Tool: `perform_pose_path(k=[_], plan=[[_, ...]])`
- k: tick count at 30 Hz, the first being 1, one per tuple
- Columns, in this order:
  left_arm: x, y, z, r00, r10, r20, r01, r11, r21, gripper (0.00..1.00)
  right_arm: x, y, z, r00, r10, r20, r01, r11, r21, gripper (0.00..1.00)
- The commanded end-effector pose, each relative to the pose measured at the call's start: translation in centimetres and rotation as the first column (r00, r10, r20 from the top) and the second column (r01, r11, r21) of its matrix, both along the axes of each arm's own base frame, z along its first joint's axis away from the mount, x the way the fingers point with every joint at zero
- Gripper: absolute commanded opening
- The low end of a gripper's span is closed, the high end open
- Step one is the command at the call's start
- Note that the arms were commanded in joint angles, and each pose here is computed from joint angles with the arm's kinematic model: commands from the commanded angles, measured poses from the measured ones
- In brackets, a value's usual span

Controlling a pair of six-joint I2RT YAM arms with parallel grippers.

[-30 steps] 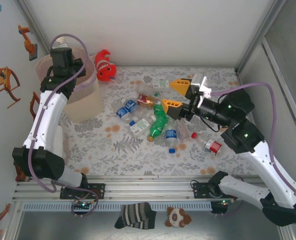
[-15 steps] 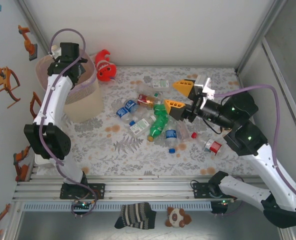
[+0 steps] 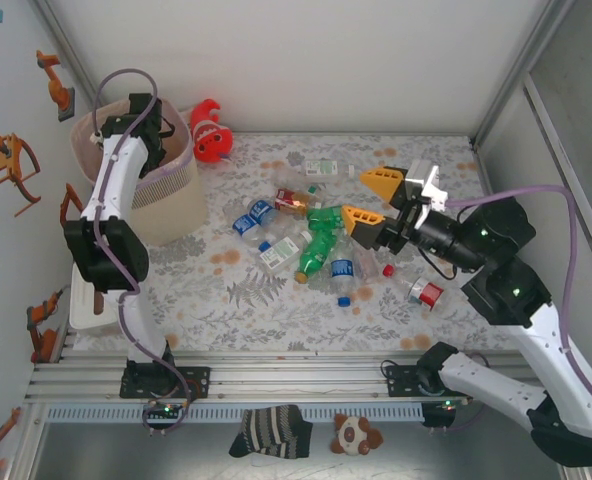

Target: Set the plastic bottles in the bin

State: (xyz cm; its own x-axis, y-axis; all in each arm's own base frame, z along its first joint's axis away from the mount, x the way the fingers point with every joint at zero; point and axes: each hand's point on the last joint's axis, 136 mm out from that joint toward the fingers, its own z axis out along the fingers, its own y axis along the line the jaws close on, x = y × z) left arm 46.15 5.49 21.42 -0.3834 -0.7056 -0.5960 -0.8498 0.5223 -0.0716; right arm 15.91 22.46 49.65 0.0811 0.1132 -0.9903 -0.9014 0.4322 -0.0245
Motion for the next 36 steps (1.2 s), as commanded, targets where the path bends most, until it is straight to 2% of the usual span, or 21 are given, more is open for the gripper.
perform_pose_path(k=[1,10,15,20,23,29,36], plan=[[-1.3,0.5,-1.3,0.994,0.097,-0.046,-0.099,0.994,-0.035,0.38,-0.3,-0.7,0.1,1.000,-0.028,0.011,0.028,1.000,0.003,0.67],[-0.6,0.1,-6.0,0.985,0.104,-0.140,-0.126,0.979,-0.162,0.45,-0.3,-0.9,0.0,0.999,-0.035,0.002,0.035,0.999,0.004,0.66],[-0.3,-0.3,-7.3,0.982,0.086,-0.166,-0.119,0.972,-0.202,0.53,-0.1,-0.8,0.0,0.999,-0.038,-0.002,0.038,0.999,0.006,0.66],[-0.2,-0.7,-7.9,0.982,0.078,-0.171,-0.122,0.957,-0.263,0.56,0.1,-0.7,0.0,0.999,-0.043,-0.008,0.043,0.999,0.006,0.66],[-0.1,-1.0,-7.7,0.984,0.082,-0.161,-0.127,0.947,-0.296,0.58,0.2,-0.6,-0.1,0.999,-0.043,-0.011,0.043,0.999,0.005,0.66],[0.5,-1.6,-6.0,0.993,0.073,-0.095,-0.102,0.932,-0.347,0.74,0.3,-0.6,-0.1,0.999,-0.047,-0.009,0.047,0.999,0.003,0.66],[0.5,-1.7,-2.9,0.997,0.075,-0.016,-0.076,0.924,-0.374,0.82,0.5,-0.6,-0.2,0.999,-0.051,-0.008,0.051,0.999,-0.004,0.66]])
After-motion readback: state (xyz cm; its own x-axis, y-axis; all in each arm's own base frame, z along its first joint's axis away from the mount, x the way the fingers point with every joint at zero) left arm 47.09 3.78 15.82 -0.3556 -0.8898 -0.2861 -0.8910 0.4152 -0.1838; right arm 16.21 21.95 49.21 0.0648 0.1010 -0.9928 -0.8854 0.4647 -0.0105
